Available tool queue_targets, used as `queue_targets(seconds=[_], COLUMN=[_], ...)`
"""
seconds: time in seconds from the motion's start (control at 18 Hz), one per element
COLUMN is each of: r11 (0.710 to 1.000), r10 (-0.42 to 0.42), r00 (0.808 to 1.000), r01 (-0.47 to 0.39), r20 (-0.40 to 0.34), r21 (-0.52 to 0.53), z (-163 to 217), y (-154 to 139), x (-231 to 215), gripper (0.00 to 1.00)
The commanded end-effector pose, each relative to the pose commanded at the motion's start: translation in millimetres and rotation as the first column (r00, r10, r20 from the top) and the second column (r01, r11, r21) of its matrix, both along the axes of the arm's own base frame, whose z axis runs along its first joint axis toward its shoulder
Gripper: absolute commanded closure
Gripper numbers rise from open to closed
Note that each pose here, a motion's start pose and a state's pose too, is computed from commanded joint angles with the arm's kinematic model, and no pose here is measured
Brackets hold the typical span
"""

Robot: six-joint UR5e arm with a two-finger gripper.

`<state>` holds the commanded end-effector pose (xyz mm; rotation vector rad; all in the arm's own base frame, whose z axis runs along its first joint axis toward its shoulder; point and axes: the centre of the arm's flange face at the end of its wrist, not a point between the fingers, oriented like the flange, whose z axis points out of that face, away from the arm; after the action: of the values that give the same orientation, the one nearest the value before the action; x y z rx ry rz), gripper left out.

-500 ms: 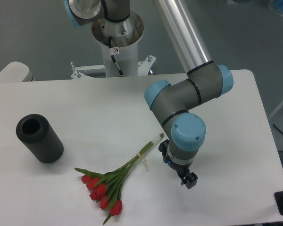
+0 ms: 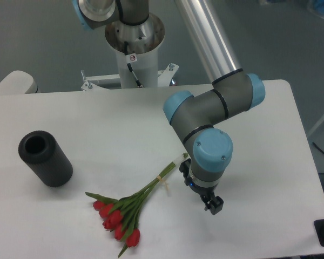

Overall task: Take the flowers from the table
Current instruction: 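Move the gripper over the red tulip bouquet's stems and lower it, then close the gripper around the tulip stems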

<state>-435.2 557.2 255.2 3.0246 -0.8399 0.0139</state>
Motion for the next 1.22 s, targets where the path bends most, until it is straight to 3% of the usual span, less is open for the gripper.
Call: queue_targets(seconds=[0.17,0.61,0.83,1.17,1.22], r11=[0.994,0.973,0.970,0.963,0.964], r10=[0.110,0.225,0.235,0.270,0.267], r00=[0.994,0.974,0.971,0.963,0.964], r01=[-0.110,-0.222,-0.232,-0.270,-0.267], r20=[0.011,0.034,0.035,-0.002,-0.002], r21=[-0.015,-0.063,-0.071,0.004,0.002], z=[-7.5,-35.9,-47.6,-57.7,-59.5], y=[11.2,30.1,34.0,44.0,45.7], x=[27.0,95.8,112.6,117.5,120.1], gripper=[0.00,0.00,0.00,0.00,0.08])
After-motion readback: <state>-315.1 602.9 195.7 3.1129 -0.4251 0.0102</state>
